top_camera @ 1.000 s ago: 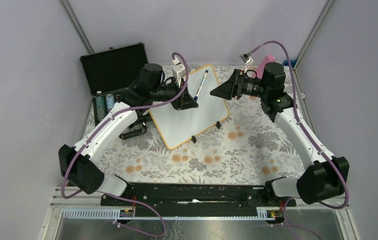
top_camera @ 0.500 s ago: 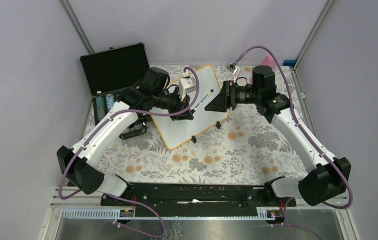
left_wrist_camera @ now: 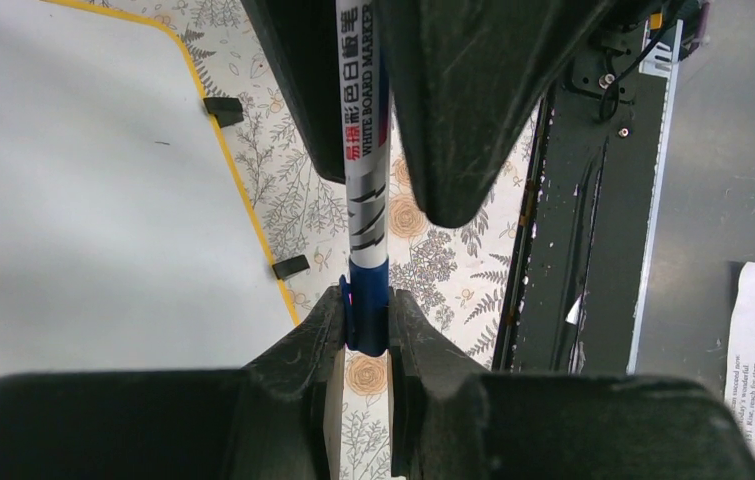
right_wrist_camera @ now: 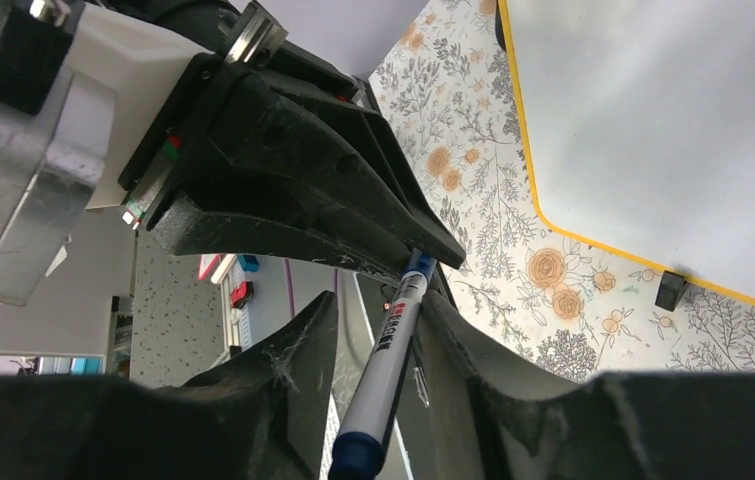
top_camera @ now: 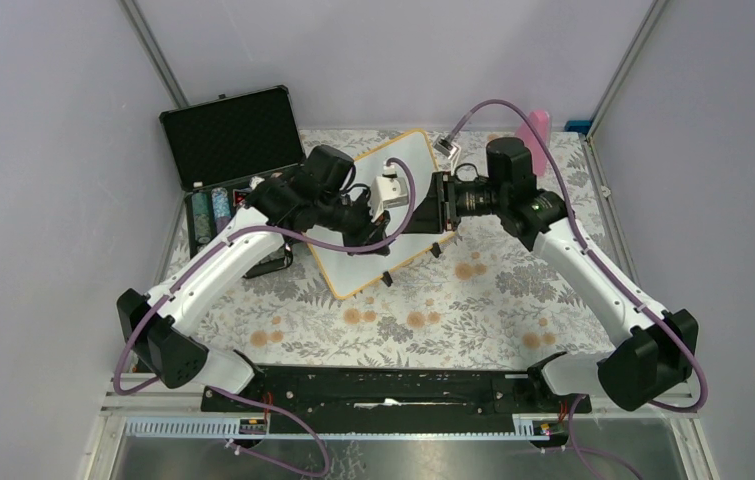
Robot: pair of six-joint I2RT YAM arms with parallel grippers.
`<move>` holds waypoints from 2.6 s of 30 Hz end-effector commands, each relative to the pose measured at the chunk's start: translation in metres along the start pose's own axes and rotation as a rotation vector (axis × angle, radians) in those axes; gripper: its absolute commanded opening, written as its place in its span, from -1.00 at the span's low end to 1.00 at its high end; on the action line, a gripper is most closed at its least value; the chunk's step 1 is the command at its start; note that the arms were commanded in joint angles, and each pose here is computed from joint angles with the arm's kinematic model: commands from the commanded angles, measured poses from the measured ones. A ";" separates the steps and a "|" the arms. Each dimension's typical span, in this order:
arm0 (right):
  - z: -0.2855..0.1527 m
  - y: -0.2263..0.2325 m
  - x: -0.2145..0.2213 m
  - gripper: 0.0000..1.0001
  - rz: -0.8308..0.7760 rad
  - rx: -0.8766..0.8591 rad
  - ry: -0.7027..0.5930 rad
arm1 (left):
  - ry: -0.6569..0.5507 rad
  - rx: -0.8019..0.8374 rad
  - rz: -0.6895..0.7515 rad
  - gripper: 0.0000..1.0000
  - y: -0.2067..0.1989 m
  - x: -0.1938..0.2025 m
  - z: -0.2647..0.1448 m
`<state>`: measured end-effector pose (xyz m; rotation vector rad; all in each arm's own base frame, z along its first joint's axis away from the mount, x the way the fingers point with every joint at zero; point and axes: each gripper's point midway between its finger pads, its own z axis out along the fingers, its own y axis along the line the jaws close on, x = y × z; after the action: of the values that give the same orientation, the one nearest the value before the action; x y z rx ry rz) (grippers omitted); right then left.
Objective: Write a sentence on the whiteboard
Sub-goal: Open the whiteboard marker.
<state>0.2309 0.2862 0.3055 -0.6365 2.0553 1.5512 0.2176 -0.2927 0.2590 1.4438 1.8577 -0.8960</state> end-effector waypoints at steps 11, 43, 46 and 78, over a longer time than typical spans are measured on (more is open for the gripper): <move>0.009 0.008 0.016 -0.20 0.005 -0.039 0.050 | 0.002 -0.002 0.105 -1.00 -0.003 -0.012 -0.003; 0.006 -0.003 0.018 -1.00 0.003 -0.014 0.045 | -0.053 -0.183 0.164 -1.00 0.011 -0.025 -0.027; 0.005 0.004 0.014 -1.00 -0.014 -0.037 0.035 | -0.054 -0.151 0.160 -1.00 0.008 -0.025 -0.022; 0.006 0.014 -0.011 -1.00 -0.016 -0.040 -0.045 | -0.179 -0.116 0.031 -1.00 0.002 -0.039 -0.015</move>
<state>0.2395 0.2915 0.2949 -0.5873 2.0833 1.5251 0.2193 -0.2846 0.2643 1.3757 1.8610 -0.7836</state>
